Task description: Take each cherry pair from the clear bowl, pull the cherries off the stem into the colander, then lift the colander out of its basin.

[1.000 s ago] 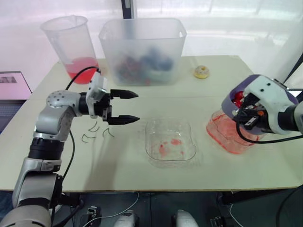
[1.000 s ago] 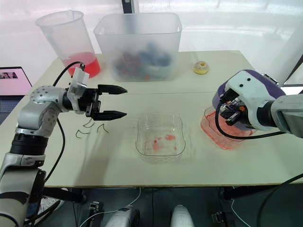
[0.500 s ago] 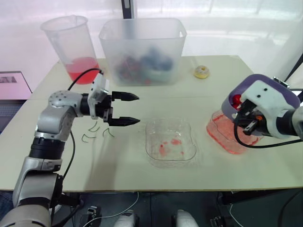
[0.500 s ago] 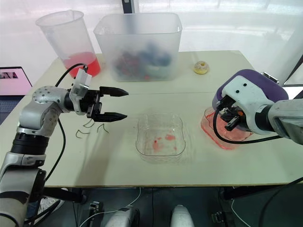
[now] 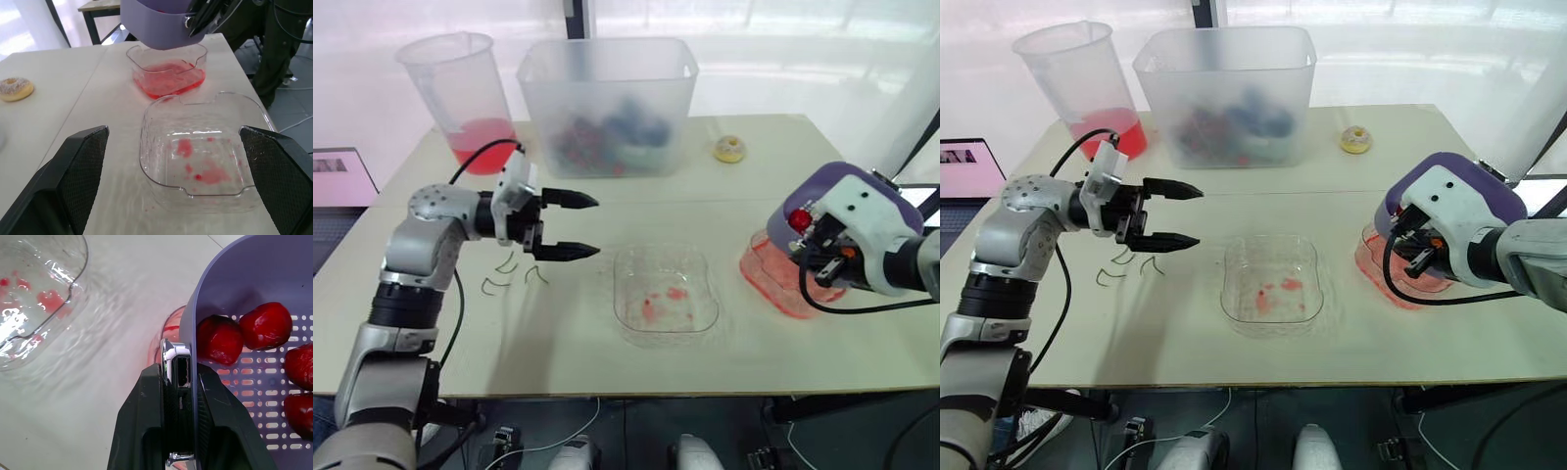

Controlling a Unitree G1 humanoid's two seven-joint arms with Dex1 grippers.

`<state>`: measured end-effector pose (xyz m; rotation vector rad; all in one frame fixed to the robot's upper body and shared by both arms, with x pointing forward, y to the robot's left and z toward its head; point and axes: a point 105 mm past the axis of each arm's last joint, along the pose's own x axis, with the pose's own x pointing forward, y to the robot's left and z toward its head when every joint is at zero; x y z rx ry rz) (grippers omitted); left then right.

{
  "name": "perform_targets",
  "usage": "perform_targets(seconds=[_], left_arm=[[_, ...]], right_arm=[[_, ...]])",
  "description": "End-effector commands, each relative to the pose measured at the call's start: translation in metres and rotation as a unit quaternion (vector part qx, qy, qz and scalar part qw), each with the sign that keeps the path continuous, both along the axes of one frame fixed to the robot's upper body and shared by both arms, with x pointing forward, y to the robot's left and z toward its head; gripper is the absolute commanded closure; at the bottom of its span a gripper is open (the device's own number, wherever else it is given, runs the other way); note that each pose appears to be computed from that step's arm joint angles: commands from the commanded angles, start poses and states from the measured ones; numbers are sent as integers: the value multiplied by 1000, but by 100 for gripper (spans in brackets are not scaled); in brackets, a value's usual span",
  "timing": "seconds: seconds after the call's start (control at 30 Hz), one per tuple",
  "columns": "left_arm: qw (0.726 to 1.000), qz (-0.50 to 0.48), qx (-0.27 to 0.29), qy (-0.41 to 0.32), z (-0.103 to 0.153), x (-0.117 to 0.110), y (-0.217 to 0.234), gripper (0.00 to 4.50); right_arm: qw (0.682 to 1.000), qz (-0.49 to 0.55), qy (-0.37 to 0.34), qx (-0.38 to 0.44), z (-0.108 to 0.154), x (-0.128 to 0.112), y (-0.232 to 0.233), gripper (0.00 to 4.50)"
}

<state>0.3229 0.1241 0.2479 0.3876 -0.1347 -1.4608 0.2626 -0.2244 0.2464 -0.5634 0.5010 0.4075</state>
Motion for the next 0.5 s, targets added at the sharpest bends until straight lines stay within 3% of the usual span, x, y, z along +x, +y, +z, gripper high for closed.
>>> perform_targets(seconds=[0.03, 0.33, 0.5], left_arm=[[1000, 0, 3, -22, 8, -4, 4, 0], [1000, 9, 4, -14, 8, -5, 8, 0], [1000, 8, 2, -16, 9, -6, 8, 0]], right_arm=[[999, -12, -41, 17, 18, 5, 0, 427], [999, -16, -41, 29, 29, 9, -1, 427], [1000, -12, -11, 21, 17, 7, -2, 427]])
